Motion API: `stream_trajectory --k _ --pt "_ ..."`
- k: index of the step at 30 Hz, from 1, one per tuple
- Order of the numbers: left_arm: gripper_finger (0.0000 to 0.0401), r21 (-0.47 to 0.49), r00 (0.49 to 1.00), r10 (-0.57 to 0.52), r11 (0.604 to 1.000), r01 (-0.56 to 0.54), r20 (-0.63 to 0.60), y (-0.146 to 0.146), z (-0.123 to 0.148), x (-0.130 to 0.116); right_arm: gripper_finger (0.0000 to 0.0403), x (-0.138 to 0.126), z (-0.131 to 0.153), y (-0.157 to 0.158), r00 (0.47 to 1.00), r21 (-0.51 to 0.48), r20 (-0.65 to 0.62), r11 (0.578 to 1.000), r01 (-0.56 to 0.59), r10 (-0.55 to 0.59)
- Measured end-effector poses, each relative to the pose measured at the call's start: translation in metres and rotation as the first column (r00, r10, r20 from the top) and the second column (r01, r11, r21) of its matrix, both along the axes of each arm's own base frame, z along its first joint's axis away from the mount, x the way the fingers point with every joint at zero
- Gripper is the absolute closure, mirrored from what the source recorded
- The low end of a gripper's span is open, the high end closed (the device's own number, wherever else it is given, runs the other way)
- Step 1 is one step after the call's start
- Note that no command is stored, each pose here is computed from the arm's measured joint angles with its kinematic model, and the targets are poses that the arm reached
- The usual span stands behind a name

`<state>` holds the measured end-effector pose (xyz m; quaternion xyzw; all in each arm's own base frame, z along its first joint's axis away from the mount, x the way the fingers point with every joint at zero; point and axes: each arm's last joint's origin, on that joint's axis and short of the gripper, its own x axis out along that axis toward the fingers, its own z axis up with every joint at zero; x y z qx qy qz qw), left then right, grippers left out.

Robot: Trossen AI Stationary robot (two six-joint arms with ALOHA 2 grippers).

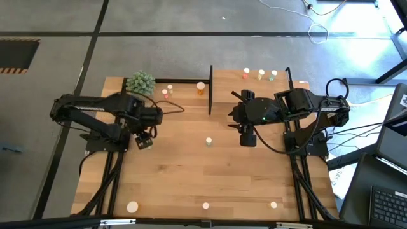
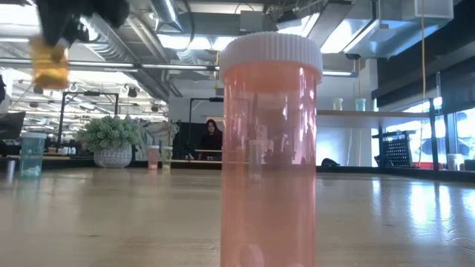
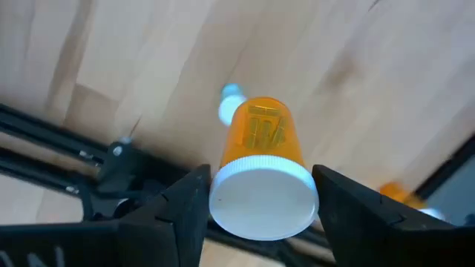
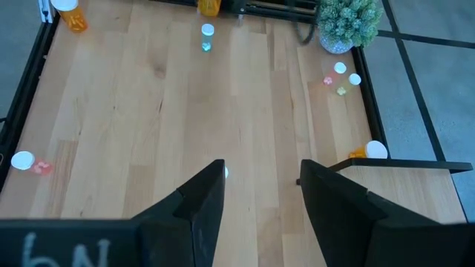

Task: Pick and place medicine bottles onto shelf by color
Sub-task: Put the middle orange pill bottle on the shelf

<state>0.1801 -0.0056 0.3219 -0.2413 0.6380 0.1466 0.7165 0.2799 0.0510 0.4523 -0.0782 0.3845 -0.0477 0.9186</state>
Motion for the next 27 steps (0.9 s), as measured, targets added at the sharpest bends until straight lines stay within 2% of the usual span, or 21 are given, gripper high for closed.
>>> stream_trajectory --k 6,12,18,27 --pt "0.0193 0.02 0.984 0.052 0.998 -0.057 0.173 0.001 0.044 0.003 0.0224 0.0 0.0 0.0 1.0 0.0 0.0 1.0 0.0 0.0" --pt "0.0193 0.079 0.946 0.091 0.989 -0.122 0.313 0.004 0.075 0.002 0.0224 0.0 0.001 0.0 1.0 0.001 0.006 1.0 -0.001 0.001" --pt "0.0193 0.099 0.885 0.096 0.983 -0.158 0.457 0.005 0.089 0.011 0.0224 0.003 0.004 0.001 0.998 0.025 0.054 1.0 0.012 -0.013" --pt "0.0193 0.113 0.803 0.04 0.985 -0.133 0.594 0.005 0.099 0.025 0.0224 0.006 0.003 0.003 0.998 0.081 0.056 0.997 -0.017 0.013"
